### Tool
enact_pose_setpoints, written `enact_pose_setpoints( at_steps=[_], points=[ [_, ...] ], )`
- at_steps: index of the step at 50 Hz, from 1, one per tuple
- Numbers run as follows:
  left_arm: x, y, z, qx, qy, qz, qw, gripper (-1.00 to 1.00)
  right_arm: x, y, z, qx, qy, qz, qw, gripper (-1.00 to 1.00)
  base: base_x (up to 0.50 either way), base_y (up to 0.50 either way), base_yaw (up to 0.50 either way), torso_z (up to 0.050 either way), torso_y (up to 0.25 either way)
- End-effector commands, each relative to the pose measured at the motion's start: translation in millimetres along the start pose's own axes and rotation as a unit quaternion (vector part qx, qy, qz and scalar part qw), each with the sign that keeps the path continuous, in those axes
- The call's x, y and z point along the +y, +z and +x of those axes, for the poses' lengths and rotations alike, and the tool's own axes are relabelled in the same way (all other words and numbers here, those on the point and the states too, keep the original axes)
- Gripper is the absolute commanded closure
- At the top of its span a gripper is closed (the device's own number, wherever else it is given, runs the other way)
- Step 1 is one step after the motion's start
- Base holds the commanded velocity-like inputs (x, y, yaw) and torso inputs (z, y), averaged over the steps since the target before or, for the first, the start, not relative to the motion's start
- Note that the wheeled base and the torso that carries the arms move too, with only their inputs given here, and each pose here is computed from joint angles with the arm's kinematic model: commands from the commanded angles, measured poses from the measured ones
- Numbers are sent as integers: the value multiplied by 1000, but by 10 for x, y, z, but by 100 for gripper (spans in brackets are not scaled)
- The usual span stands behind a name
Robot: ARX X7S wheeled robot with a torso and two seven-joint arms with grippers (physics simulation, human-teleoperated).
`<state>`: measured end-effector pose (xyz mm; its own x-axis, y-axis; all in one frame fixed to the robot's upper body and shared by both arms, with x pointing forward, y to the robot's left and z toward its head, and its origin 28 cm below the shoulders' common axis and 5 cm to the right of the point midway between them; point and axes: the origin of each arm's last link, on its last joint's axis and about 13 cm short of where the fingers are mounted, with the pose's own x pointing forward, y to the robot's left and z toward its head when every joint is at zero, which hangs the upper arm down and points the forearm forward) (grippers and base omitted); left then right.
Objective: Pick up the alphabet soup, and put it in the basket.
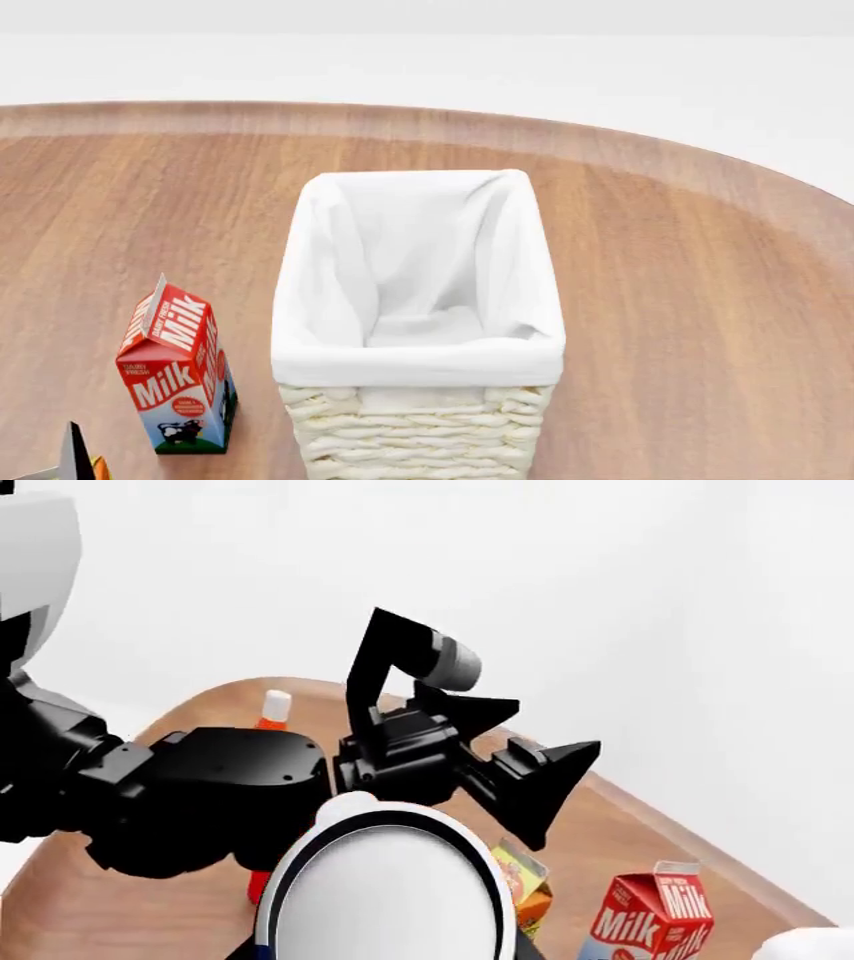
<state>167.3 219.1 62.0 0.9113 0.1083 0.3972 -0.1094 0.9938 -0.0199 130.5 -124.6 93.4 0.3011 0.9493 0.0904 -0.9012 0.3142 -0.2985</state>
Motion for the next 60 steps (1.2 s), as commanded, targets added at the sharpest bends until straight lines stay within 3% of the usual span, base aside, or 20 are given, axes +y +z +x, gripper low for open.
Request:
enact_pose_setpoints(
  at_steps=[1,26,49,60],
  points=[
    [-6,5,-4,0,-1,0,1000,-100,-117,184,66,-47,-57,-19,997,100,0,0,0,0,0],
    [-17,0,8,4,-4,0,1000,-100,-350,477,261,-114,-180,-26,977,100,0,0,0,0,0],
    [-3,-5,15,3,-1,-2,1000,-100,-659,729,507,-79,-247,-37,965,100,0,0,0,0,0],
    [0,-6,17,4,-1,-2,1000,-100,-923,814,609,-52,-312,-38,948,100,0,0,0,0,0]
  ],
)
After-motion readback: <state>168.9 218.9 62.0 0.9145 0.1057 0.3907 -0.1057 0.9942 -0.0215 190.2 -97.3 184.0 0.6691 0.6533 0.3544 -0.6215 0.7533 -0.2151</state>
